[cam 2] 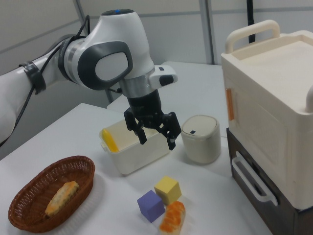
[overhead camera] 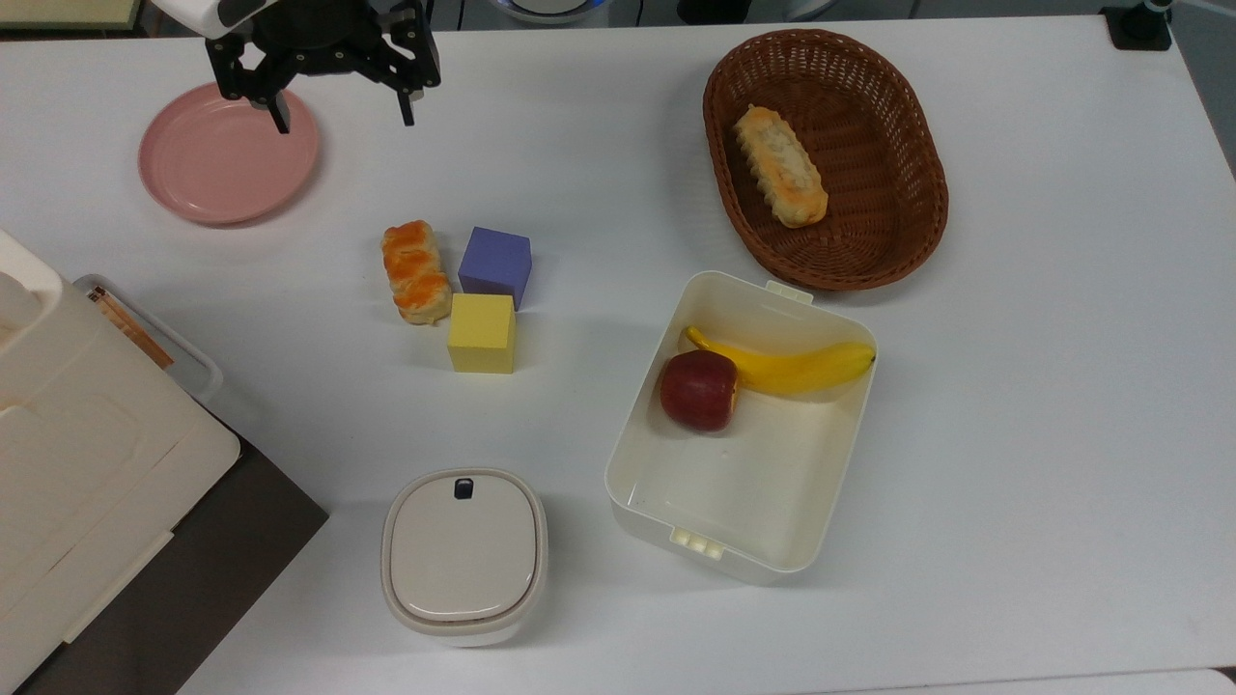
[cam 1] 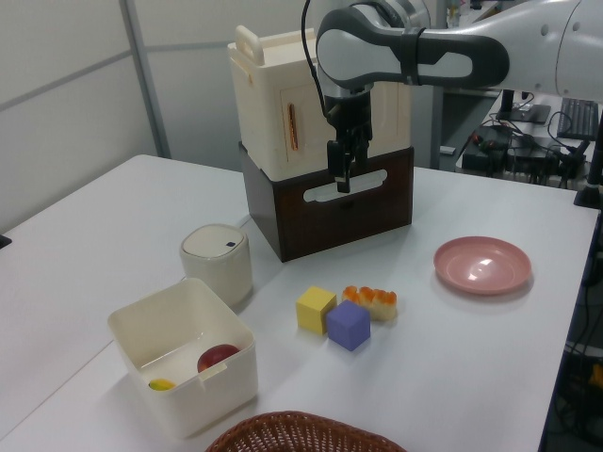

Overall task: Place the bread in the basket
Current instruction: 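Move the gripper down over the small orange bread beside the purple cube, then close the gripper on the orange bread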

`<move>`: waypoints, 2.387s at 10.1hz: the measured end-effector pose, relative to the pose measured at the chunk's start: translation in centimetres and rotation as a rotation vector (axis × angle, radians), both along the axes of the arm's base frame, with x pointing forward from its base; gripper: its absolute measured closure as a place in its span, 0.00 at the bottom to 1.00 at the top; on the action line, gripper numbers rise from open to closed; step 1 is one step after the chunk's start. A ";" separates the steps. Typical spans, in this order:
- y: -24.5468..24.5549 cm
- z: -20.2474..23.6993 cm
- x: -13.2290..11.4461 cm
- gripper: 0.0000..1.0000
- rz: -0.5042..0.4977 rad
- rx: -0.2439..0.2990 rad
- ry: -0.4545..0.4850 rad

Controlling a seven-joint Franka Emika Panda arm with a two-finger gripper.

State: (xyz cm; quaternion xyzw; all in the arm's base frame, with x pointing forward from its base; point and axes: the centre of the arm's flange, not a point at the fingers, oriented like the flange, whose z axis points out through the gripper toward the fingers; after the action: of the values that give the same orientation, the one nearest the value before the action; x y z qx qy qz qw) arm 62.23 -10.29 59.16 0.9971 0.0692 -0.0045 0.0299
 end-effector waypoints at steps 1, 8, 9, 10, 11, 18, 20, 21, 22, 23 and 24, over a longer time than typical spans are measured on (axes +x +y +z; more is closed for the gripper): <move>-0.1 -0.1 0.0 0.00 -0.002 0.000 0.002; -3.4 -13.5 1.1 0.00 -0.056 0.026 0.239; -3.4 -16.1 1.4 0.00 -0.055 0.029 0.281; -3.4 -18.1 1.7 0.00 -0.055 0.029 0.311; -3.5 -19.7 1.8 0.00 -0.054 0.029 0.337; -3.3 -26.8 2.7 0.20 -0.024 -0.011 0.375; -2.8 -26.8 2.9 0.60 -0.014 -0.012 0.368; -2.5 -26.8 2.9 0.81 -0.009 -0.013 0.368; -2.4 -26.8 3.0 0.90 -0.007 -0.014 0.369; -2.4 -26.8 3.0 0.90 -0.007 -0.014 0.369; -2.4 -26.8 3.0 0.90 -0.007 -0.014 0.368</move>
State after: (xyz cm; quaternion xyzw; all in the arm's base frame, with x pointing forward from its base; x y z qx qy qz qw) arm 65.19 -12.65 32.40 0.9794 0.0701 -0.1877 0.0239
